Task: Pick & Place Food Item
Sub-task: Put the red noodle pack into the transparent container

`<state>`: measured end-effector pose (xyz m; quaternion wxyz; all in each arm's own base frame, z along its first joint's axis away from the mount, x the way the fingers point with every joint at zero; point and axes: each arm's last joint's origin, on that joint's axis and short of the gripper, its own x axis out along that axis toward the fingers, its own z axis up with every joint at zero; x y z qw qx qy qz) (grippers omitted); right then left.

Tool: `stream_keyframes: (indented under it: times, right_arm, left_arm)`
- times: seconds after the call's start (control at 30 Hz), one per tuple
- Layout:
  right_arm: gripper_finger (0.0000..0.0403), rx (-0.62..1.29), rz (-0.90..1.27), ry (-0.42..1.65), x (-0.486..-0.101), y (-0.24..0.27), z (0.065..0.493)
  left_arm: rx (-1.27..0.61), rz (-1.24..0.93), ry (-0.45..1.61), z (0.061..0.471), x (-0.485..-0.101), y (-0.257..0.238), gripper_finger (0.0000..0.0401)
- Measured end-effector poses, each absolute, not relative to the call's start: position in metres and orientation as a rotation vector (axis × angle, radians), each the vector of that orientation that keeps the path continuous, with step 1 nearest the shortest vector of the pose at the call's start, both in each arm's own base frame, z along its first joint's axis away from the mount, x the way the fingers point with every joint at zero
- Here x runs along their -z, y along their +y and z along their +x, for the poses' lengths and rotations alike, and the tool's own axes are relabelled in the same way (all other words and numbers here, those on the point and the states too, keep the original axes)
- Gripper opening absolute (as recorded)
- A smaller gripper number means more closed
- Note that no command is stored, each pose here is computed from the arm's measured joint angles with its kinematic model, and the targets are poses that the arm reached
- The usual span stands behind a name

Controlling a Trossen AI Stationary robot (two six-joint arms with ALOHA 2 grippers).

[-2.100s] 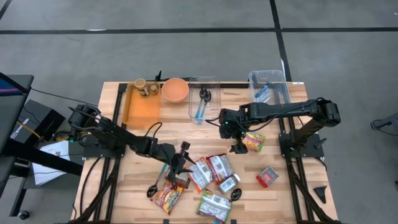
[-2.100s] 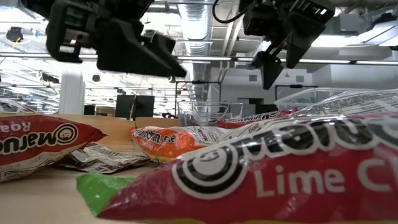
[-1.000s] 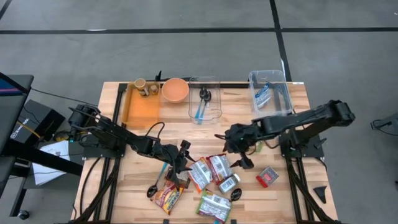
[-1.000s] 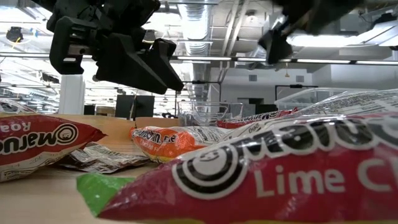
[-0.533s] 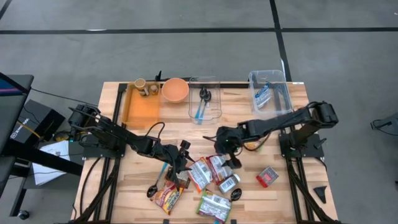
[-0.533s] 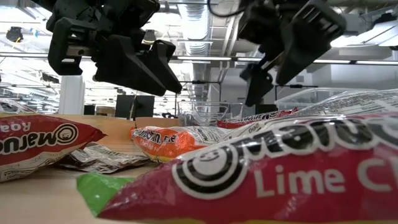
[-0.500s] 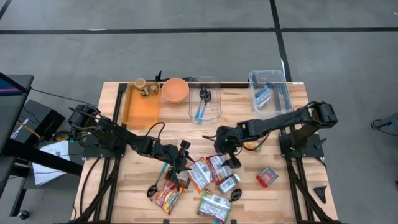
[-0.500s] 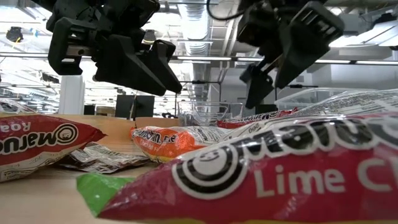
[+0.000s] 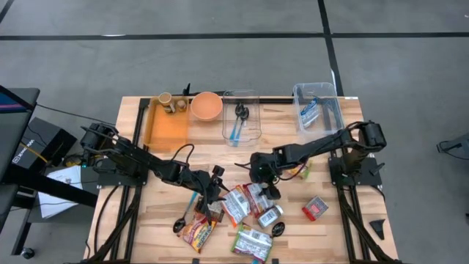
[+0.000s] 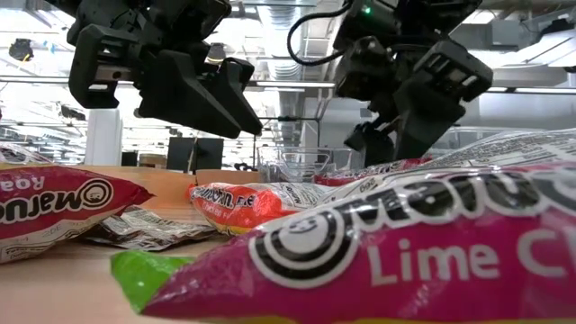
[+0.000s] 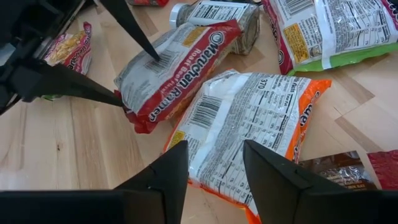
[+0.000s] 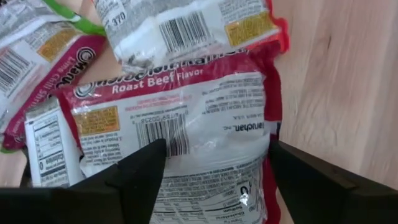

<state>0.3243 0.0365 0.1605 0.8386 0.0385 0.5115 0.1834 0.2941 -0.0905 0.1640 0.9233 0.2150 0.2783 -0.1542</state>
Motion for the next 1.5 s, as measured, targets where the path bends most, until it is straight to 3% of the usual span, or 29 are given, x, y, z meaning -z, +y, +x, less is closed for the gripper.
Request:
stream_keyframes:
  times: [0.3, 0.8, 1.0, 1.2, 1.5]
  right_arm:
    - [0.0209, -0.387, 0.079, 1.072, -0.163, 0.036, 0.324]
    - [0.0007, -0.388, 0.081, 1.082, -0.163, 0.036, 0.323]
    - [0.0005, -0.388, 0.081, 1.082, -0.165, 0.036, 0.322]
    - [0.0002, -0.383, 0.078, 1.010, -0.192, 0.038, 0.313]
    - [0.0001, -0.193, -0.084, 0.911, -0.255, 0.047, 0.267]
  left_arm:
    - [0.313, 0.443, 0.574, 0.294, -0.164, -0.090, 0.0144]
    - [0.313, 0.443, 0.575, 0.294, -0.164, -0.090, 0.0144]
    - [0.315, 0.445, 0.587, 0.293, -0.163, -0.090, 0.0144]
    - [0.279, 0.464, 0.622, 0.292, -0.161, -0.088, 0.0144]
    - [-0.006, 0.577, 0.718, 0.289, -0.156, -0.076, 0.0144]
